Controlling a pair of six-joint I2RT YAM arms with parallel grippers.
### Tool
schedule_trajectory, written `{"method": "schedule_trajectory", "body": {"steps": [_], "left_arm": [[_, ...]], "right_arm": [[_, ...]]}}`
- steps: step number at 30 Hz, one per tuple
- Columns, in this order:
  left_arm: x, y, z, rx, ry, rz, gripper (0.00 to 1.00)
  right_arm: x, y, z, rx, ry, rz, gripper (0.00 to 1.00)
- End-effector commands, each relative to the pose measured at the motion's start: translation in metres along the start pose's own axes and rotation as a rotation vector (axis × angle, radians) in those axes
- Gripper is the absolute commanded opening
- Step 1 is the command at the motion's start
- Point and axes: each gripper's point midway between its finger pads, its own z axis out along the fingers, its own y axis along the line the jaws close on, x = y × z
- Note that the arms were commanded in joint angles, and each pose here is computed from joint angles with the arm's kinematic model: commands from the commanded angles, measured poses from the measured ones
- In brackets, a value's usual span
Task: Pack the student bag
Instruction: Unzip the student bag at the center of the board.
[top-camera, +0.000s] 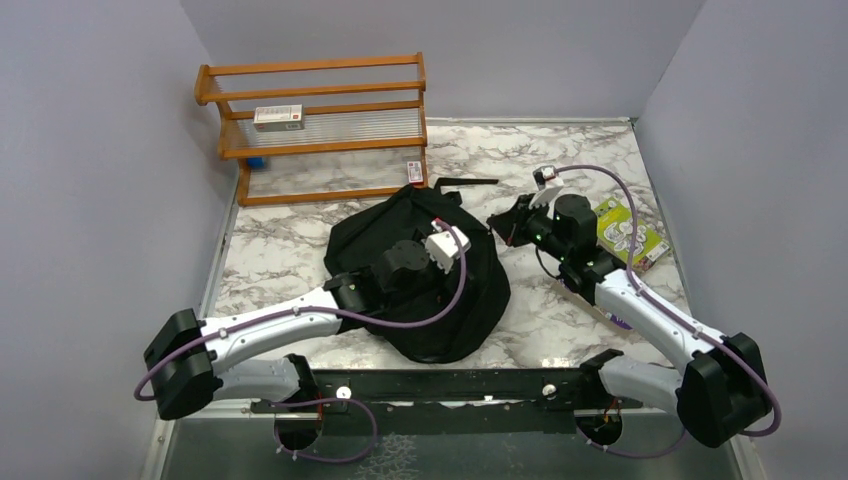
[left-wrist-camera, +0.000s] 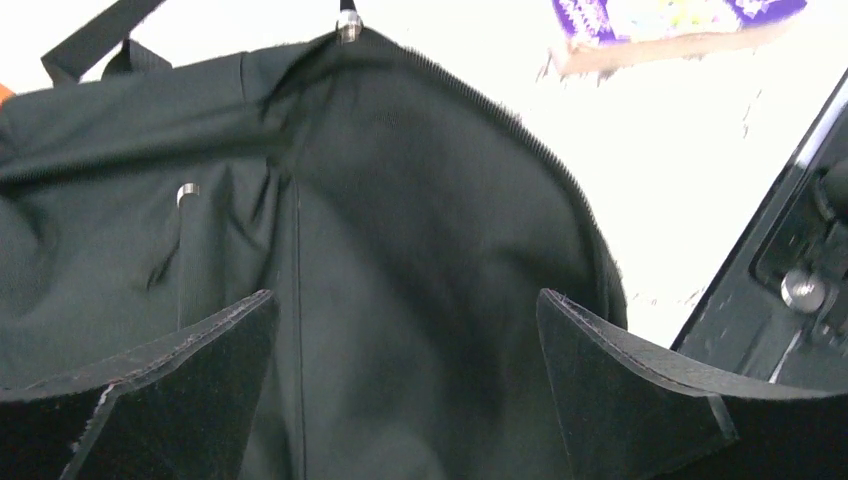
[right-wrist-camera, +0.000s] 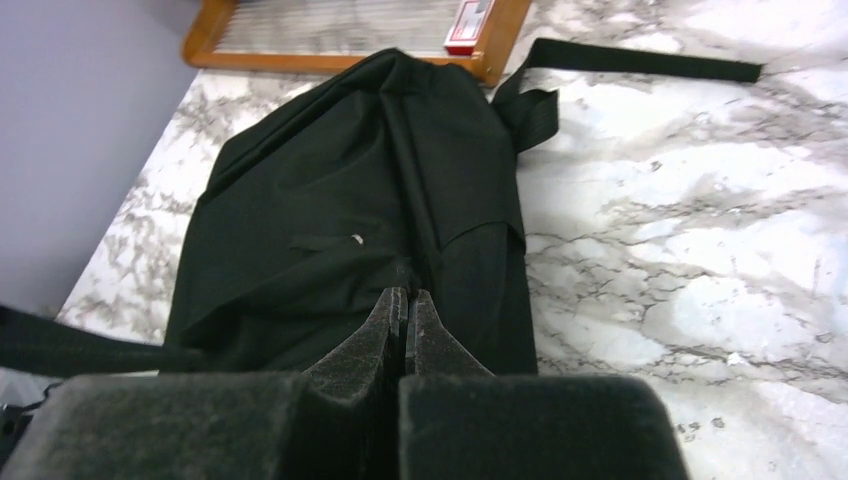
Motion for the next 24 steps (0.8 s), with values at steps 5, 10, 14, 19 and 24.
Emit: {"method": "schedule_trajectory", "body": {"steps": [5,10,14,19,24], "left_arm": [[-0.074,-0.026,0.027,0.081,-0.136,-0.094,0.99],[-0.072,-0.036,0.036,0.122,-0.118,-0.120,0.99],[-0.054,-0.034,0.047,0.105,-0.041,-0.114,0.99],[-0.032,-0.038,0.055,0.113,0.056,-0.100,0.94],[-0.021,-0.039,0.052,0.121,0.102,-0.097,0.64]], "right_arm": [[0.005,0.028,-0.020,-0.139,0.034,0.044,0.00],[0.006,0.029,-0.027,-0.137,0.030,0.044,0.00],[0.007,0.027,-0.031,-0.125,0.027,0.049,0.01],[0.007,0.025,-0.032,-0.110,0.023,0.052,0.00],[0.005,0.017,-0.031,-0.064,0.013,0.054,0.01]]}}
